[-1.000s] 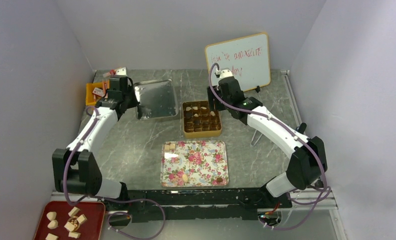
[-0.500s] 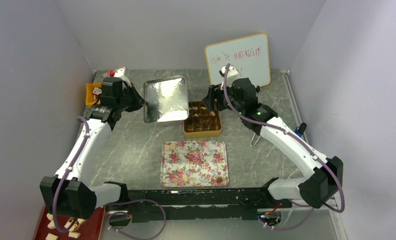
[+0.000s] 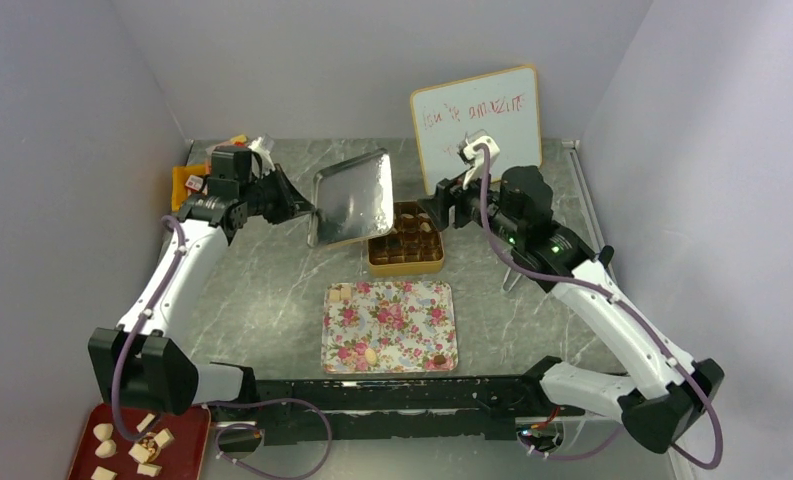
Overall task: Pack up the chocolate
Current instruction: Close the box lid on the packing box.
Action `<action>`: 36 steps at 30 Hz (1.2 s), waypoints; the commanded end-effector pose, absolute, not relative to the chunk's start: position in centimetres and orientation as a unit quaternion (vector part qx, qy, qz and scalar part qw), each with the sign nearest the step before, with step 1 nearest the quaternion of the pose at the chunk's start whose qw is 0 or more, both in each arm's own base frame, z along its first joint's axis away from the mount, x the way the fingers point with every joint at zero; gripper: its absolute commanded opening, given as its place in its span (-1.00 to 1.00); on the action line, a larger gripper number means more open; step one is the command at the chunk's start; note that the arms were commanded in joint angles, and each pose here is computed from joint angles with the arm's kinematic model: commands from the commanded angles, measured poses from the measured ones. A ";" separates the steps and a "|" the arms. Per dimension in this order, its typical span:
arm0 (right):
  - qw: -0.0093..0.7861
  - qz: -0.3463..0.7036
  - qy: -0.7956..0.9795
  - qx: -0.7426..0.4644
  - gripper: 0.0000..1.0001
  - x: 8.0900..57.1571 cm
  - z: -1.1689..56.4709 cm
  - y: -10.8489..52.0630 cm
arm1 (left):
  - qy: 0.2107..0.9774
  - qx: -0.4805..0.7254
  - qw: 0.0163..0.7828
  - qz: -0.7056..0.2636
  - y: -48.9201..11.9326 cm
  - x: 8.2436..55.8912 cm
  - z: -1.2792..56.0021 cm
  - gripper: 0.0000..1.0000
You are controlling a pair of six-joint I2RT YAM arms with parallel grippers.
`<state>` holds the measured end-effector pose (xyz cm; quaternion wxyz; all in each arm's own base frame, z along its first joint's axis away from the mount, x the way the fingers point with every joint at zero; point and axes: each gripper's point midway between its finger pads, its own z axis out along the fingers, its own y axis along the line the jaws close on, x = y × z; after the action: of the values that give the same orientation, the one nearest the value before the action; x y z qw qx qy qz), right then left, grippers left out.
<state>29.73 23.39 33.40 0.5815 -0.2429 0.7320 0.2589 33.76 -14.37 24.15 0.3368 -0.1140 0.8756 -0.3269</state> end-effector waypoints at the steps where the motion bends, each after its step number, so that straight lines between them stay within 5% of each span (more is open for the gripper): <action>1: 0.607 0.182 0.714 -0.297 0.30 29.2 33.5 21.1 | 0.866 -0.095 0.306 -0.383 -16.4 33.0 25.9 -0.90; 36: 0.565 0.028 0.597 -0.569 0.34 24.1 32.2 22.6 | 0.878 0.040 0.171 -0.446 -23.0 32.9 20.4 -0.90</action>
<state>23.68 22.80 31.05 0.5498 -0.5505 0.6247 0.0662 33.30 -21.72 18.28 0.1608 -0.0140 0.8946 -0.4167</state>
